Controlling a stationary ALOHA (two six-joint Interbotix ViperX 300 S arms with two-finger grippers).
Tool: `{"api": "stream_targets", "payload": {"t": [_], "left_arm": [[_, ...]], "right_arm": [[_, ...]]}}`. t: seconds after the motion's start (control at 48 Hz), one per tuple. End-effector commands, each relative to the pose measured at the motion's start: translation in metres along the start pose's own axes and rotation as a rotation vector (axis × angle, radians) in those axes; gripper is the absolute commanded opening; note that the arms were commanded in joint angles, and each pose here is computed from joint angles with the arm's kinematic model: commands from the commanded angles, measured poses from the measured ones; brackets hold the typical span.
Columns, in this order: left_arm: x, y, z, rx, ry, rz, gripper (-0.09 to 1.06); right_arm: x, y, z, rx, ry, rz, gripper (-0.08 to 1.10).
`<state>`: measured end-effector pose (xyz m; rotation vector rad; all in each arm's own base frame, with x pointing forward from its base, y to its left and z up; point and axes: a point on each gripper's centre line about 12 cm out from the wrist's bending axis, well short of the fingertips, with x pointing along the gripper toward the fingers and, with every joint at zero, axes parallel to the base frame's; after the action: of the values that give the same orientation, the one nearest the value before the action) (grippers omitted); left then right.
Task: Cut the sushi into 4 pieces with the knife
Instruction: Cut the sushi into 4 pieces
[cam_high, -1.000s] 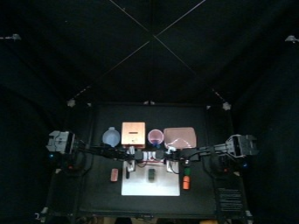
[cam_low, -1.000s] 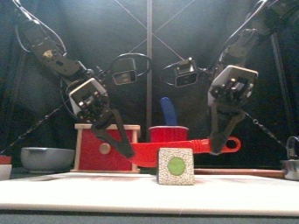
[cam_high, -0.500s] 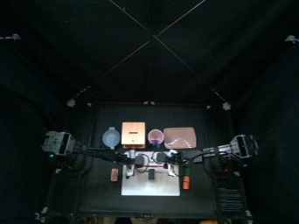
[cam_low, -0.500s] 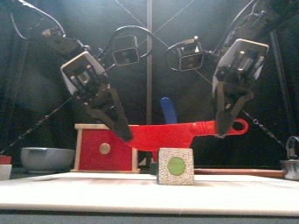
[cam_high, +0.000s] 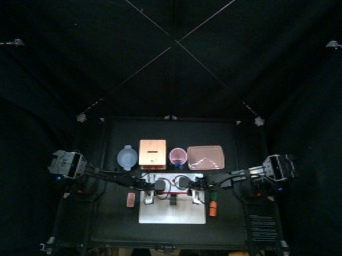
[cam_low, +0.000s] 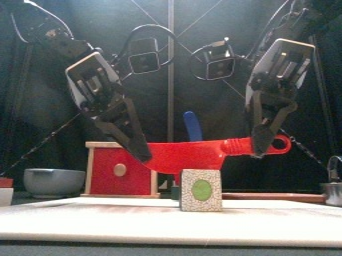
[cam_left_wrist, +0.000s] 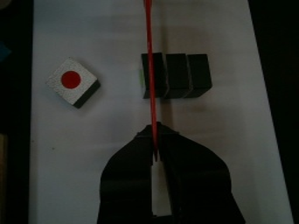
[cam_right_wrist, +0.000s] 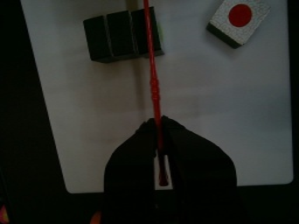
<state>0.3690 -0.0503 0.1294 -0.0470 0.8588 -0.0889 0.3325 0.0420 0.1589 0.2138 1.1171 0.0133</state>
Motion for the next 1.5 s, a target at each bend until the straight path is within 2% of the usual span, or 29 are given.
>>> {"api": "stream_targets", "payload": {"t": [0.021, 0.25, 0.5, 1.062, 1.333, 1.5], "left_arm": [[0.002, -0.003, -0.001, 0.0, 0.01, -0.005, 0.44], [0.002, -0.008, -0.003, -0.015, 0.014, -0.015, 0.44], [0.001, -0.013, -0.001, -0.015, 0.009, -0.025, 0.44], [-0.018, -0.015, 0.018, -0.006, -0.064, -0.034, 0.44], [-0.017, -0.021, 0.016, 0.002, -0.062, -0.045, 0.44], [-0.012, -0.022, 0.012, -0.004, -0.045, -0.047, 0.44]], "right_arm": [[-0.003, 0.005, 0.002, -0.006, -0.008, 0.01, 0.31], [-0.003, 0.01, 0.002, 0.001, -0.008, 0.024, 0.31], [-0.004, 0.01, 0.003, -0.002, -0.014, 0.025, 0.31], [-0.011, 0.015, 0.011, -0.016, -0.044, 0.034, 0.31], [-0.01, 0.019, 0.007, -0.02, -0.035, 0.041, 0.31], [-0.006, 0.018, 0.003, -0.02, -0.018, 0.037, 0.31]]}}
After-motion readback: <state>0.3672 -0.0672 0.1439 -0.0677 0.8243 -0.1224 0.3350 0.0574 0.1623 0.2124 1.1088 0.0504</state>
